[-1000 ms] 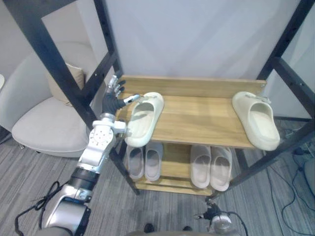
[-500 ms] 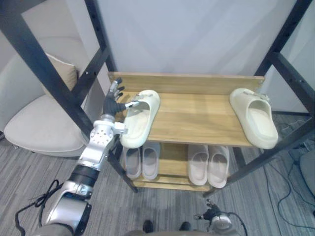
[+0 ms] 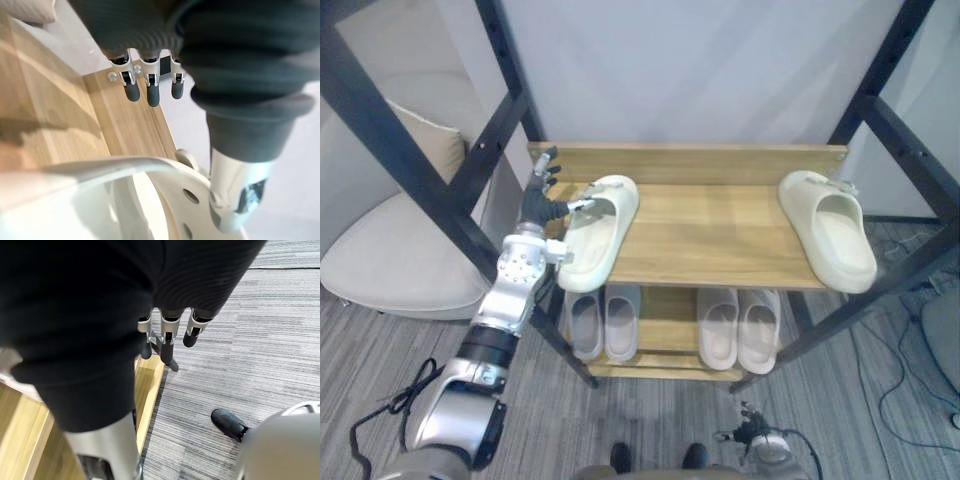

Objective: Organize the slippers on the shoe rack

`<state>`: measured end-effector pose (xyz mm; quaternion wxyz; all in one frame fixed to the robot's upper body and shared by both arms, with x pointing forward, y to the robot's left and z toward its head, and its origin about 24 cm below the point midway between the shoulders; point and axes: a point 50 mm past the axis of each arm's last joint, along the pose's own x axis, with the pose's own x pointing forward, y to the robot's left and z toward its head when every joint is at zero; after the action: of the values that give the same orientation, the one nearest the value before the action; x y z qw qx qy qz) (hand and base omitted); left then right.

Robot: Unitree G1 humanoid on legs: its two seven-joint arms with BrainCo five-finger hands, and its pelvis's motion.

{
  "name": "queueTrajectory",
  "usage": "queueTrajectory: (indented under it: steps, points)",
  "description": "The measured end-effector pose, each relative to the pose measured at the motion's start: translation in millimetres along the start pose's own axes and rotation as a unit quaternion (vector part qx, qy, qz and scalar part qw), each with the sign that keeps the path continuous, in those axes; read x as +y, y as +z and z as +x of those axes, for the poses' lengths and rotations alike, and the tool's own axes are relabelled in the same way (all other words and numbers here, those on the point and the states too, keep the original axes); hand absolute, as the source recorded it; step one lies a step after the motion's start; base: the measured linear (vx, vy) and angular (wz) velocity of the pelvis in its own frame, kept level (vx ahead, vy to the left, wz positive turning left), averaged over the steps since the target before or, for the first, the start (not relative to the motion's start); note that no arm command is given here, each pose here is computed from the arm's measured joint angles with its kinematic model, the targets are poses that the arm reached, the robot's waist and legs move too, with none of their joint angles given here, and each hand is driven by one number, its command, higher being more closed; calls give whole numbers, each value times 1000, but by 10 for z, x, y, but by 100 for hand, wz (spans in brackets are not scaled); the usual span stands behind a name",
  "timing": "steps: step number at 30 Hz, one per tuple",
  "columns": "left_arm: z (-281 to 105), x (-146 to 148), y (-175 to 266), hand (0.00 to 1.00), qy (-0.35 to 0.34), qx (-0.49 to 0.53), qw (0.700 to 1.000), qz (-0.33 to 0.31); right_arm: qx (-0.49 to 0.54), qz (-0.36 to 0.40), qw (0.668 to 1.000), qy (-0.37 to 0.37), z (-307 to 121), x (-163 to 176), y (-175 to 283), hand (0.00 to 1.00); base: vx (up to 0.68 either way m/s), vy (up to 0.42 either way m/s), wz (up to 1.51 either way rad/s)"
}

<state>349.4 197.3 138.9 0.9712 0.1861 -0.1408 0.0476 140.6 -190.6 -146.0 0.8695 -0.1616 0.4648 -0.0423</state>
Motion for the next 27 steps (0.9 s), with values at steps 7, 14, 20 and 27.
queueTrajectory:
  steps: [7,14,20,27]
  points:
    - [-4,42,56,0,15,-21,998,50,0,4,1000,-1,-2,5,-2,0,8,9,-5]
    - [-27,43,72,0,23,-31,996,80,-1,12,1000,-7,2,-22,-1,0,9,7,0]
    - [-35,21,90,0,24,-41,992,118,-1,12,1000,-7,1,-22,0,0,0,0,0]
    - [-38,-7,82,0,15,-41,986,161,-1,11,1000,-7,-1,-22,-5,0,8,13,-1]
